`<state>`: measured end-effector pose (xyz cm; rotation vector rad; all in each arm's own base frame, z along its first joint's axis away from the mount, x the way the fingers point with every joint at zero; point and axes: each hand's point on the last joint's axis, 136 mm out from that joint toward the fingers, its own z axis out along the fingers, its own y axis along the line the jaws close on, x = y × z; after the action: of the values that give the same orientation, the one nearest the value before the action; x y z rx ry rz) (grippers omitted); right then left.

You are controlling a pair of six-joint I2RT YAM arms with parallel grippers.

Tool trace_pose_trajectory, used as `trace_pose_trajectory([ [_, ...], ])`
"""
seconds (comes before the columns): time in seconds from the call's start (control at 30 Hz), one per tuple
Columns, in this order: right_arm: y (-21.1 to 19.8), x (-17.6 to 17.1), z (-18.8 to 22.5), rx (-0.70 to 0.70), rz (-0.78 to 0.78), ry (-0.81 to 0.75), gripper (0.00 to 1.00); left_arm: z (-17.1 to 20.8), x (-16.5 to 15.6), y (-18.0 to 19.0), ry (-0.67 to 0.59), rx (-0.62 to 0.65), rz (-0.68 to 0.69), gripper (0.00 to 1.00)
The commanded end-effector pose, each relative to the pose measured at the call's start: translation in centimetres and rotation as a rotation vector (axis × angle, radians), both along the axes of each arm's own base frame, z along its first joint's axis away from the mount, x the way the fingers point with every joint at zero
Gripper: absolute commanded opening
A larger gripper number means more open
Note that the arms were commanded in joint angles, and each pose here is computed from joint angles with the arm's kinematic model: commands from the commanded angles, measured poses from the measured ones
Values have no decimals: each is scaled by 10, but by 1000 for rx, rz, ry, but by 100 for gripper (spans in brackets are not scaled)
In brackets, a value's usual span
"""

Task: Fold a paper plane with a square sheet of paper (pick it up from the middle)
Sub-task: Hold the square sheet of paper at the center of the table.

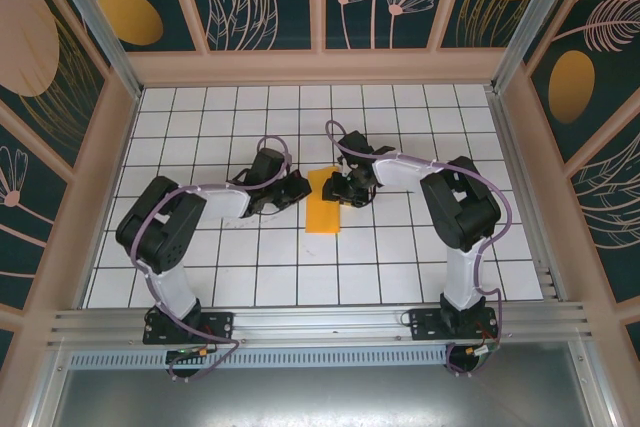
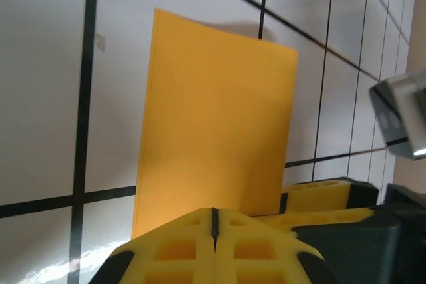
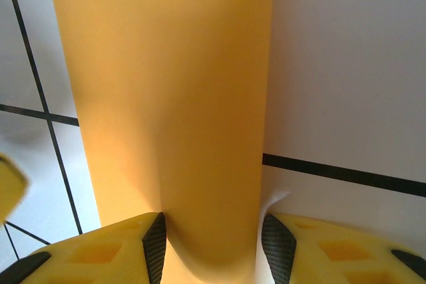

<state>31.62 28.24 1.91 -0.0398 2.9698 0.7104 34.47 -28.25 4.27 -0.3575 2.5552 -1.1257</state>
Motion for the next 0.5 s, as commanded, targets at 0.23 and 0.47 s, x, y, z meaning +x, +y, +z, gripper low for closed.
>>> trace_pose_trajectory([
  [0.23, -25, -22, -53, -145, 1, 100, 49, -6, 3, -18, 27, -86, -46, 0],
  [0.47, -26, -22, -53, -147, 0, 100, 49, -30, -5, -9, 79, -32, -28, 0],
])
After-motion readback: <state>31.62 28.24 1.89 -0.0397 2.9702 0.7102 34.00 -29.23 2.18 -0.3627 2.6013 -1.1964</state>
